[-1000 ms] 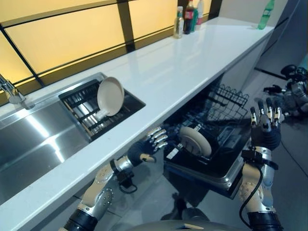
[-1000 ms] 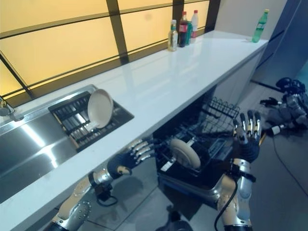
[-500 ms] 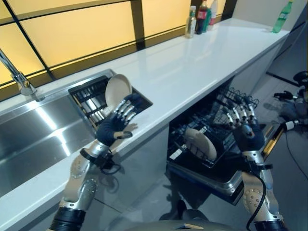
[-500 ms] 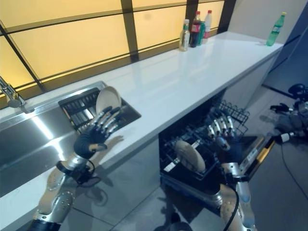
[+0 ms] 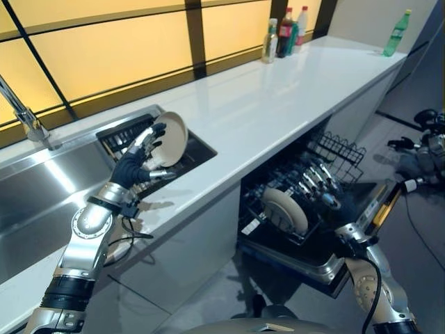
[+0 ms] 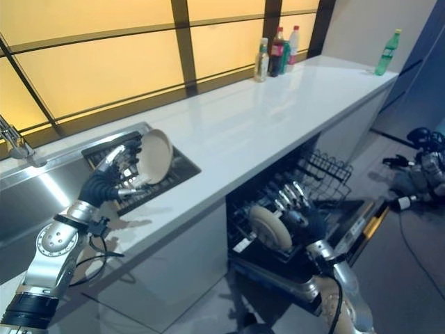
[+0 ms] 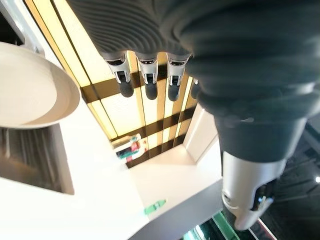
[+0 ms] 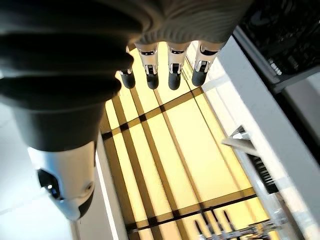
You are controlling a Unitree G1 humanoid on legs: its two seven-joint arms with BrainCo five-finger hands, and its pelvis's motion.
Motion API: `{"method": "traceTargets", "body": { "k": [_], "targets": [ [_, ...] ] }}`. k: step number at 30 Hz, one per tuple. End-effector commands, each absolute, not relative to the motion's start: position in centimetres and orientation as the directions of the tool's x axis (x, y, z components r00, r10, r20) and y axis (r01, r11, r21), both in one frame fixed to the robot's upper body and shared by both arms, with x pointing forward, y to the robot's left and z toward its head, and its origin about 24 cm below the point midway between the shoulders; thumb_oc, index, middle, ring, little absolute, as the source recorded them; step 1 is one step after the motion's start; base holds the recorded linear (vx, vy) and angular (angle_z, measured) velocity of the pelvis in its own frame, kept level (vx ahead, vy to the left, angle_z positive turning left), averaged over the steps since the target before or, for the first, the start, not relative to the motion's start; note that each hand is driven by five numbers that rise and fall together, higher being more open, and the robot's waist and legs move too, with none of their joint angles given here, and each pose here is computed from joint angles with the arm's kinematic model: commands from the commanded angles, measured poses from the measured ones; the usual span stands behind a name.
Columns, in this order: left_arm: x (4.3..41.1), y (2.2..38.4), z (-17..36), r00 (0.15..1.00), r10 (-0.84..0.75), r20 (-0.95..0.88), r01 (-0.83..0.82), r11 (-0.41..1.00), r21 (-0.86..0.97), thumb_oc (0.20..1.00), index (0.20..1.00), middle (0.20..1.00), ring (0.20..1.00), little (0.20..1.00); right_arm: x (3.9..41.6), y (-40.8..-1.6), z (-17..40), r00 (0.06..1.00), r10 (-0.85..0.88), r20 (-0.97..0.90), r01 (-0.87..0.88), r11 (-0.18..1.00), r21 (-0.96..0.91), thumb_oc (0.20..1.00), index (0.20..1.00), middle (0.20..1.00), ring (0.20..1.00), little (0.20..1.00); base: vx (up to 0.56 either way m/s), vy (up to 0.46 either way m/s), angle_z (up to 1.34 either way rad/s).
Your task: Pick up plates and place into dishwasher.
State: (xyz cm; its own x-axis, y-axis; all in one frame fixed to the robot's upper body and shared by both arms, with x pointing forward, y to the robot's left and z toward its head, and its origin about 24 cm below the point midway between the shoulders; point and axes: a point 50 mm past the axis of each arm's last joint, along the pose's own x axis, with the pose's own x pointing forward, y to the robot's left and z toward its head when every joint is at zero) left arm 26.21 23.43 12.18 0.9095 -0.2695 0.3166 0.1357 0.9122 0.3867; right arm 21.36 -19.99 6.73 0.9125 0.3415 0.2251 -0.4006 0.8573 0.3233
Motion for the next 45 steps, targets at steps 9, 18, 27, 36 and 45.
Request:
{"method": "traceTargets", "body": {
  "k": [9, 18, 27, 36, 45],
  "targets": [
    [28.6, 21.8, 16.1, 0.839, -0.339, 0.427, -0.162, 0.593, 0.789, 1.000, 1.000, 1.000, 1.000, 1.000, 24.6, -18.3, 11.5, 0.828, 0.395, 0.398, -0.494, 0.850, 0.183, 1.000, 1.000, 1.000, 1.000, 1.000, 0.03, 0.045, 0.32],
    [30.6, 19.5, 17.2, 0.824, -0.420, 0.381, -0.167, 0.462, 0.871, 1.000, 1.000, 1.000, 1.000, 1.000, 25.4, -17.4, 11.5, 0.834, 0.398, 0.382, -0.498, 0.842, 0.209, 1.000, 1.000, 1.000, 1.000, 1.000, 0.03, 0.013, 0.52],
    [32.1, 16.5, 18.9, 0.726, -0.614, 0.310, -0.295, 0.130, 0.947, 1.000, 1.000, 1.000, 1.000, 1.000, 25.1, -17.6, 11.1, 0.845, 0.395, 0.361, -0.487, 0.846, 0.217, 1.000, 1.000, 1.000, 1.000, 1.000, 0.00, 0.077, 0.28],
    [33.5, 16.3, 21.7, 0.703, -0.665, 0.253, -0.446, -0.135, 0.885, 1.000, 1.000, 1.000, 1.000, 1.000, 24.5, -19.4, 11.1, 0.832, 0.433, 0.347, -0.525, 0.816, 0.242, 1.000, 1.000, 1.000, 1.000, 1.000, 0.08, -0.083, 0.07],
    [34.2, 16.1, 22.4, 0.724, -0.679, 0.122, -0.517, -0.417, 0.748, 1.000, 1.000, 1.000, 1.000, 1.000, 23.9, -19.2, 10.4, 0.852, 0.431, 0.296, -0.508, 0.817, 0.274, 1.000, 1.000, 1.000, 1.000, 1.000, 0.10, -0.027, -0.01]
  ]
}}
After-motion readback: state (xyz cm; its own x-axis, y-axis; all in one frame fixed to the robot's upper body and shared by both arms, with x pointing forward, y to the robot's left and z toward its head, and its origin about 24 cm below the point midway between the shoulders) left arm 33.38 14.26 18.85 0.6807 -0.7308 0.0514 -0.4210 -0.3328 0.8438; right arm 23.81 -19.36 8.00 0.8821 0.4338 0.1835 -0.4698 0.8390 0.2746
